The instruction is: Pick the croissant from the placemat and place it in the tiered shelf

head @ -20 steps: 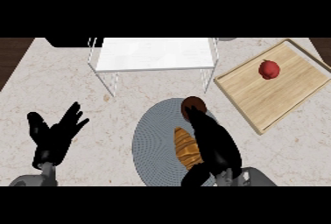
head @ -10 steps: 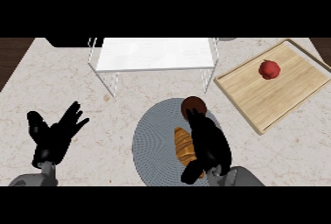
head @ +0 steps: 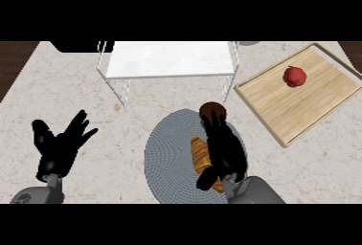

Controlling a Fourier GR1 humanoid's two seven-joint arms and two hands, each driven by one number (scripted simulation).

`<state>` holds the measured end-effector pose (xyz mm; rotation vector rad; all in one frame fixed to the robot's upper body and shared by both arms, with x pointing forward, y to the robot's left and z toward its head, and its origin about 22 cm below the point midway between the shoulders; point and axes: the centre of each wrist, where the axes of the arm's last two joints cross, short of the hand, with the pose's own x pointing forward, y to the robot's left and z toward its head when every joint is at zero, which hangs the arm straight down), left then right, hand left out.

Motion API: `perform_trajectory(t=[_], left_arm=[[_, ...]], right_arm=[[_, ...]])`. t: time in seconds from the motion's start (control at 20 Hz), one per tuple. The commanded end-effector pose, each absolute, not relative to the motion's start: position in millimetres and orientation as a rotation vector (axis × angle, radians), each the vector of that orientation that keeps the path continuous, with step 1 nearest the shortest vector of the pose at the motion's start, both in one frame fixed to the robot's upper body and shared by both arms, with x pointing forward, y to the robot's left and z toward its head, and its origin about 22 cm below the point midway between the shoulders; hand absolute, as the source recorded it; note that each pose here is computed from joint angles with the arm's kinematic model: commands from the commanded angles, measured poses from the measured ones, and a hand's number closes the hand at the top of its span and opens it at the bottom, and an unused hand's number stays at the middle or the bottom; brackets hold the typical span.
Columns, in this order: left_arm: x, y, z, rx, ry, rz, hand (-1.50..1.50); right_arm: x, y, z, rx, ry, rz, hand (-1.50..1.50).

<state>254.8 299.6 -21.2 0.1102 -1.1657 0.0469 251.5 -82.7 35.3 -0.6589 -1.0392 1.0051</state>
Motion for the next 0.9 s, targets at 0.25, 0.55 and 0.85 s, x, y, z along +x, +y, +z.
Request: perform_trajectory(t=[0.25,0.55,0.85], left_arm=[[251,302,-16,0.088,-1.113,0.048,0.0],[252,294,-26,0.074,-1.092,0.055,0.0],[245,301,-36,0.103,-1.111,0.04,0.0]], right_arm=[[254,-71,-4,-0.605,-1.036,1.049,-1.5],[249,-72,2,-0.506,-1.037,1.259,1.5],[249,-48,22,-0.466,-1.138,1.22,1.5]])
